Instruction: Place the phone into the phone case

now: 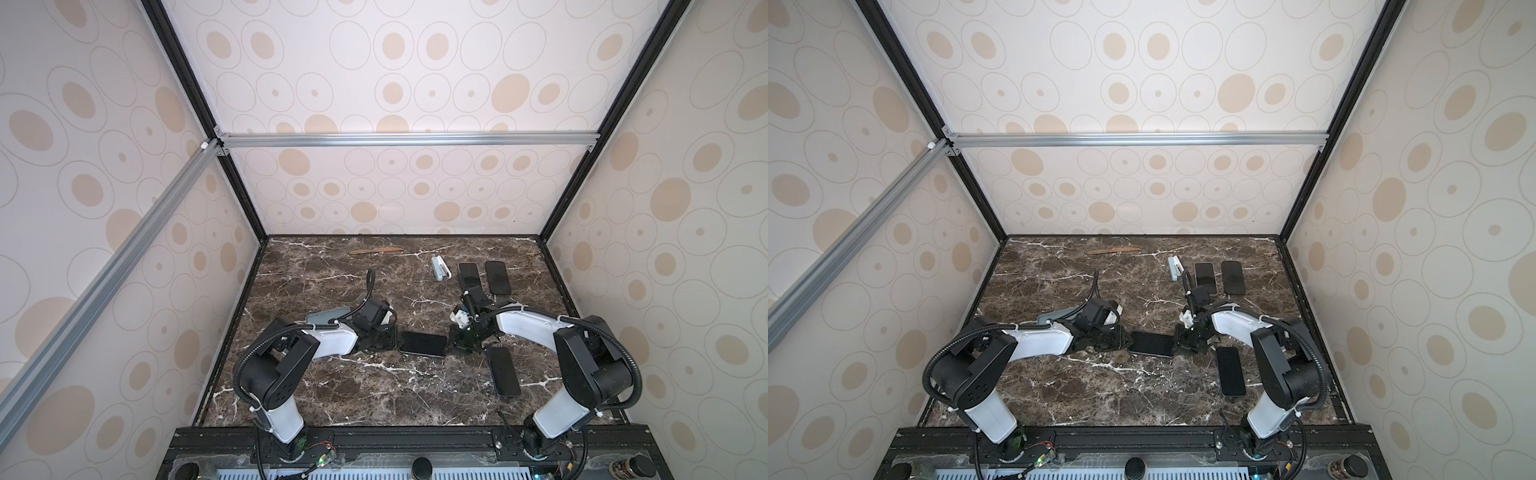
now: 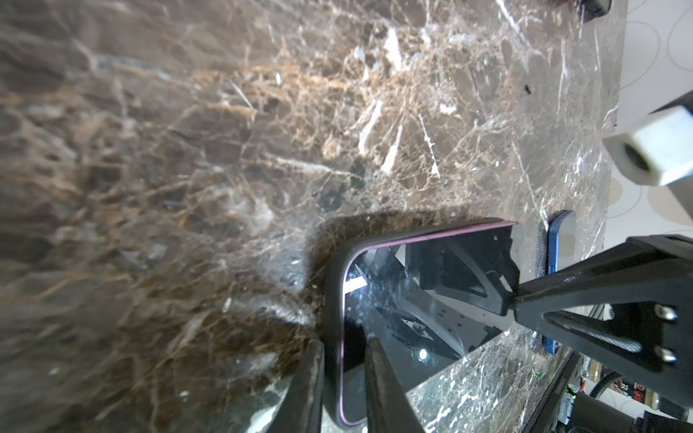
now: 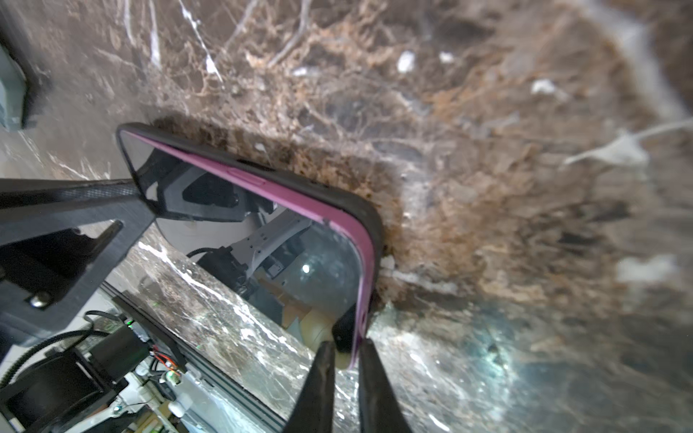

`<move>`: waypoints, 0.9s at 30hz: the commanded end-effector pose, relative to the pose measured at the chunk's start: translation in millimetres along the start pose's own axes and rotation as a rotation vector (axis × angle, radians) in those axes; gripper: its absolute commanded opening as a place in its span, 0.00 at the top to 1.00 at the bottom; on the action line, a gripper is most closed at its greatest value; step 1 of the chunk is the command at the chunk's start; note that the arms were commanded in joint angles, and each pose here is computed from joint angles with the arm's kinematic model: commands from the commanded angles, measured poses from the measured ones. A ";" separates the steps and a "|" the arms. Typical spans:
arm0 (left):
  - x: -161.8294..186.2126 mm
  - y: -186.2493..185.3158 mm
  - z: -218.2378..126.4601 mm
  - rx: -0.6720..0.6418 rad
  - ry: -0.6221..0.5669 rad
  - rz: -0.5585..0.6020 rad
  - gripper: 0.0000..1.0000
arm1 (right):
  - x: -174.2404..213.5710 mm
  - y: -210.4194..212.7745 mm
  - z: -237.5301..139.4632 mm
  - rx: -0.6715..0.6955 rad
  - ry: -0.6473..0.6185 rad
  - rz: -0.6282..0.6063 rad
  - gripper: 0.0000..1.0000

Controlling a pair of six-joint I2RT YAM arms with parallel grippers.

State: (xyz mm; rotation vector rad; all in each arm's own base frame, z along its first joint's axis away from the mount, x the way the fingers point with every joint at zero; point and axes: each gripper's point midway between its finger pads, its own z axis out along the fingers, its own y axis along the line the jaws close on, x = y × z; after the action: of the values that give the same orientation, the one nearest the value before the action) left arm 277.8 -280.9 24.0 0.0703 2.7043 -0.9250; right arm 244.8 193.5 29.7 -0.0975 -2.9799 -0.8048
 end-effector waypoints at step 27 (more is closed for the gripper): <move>42.9 6.0 15.9 -0.013 0.115 -0.005 0.79 | 36.1 -58.0 72.9 0.175 0.204 0.029 0.96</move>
State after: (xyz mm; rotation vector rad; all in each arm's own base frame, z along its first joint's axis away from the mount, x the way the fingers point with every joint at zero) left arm 286.2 -277.9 22.1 0.0402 2.6636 -0.8841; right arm 241.1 199.0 18.0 -0.1446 -2.8423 -0.8698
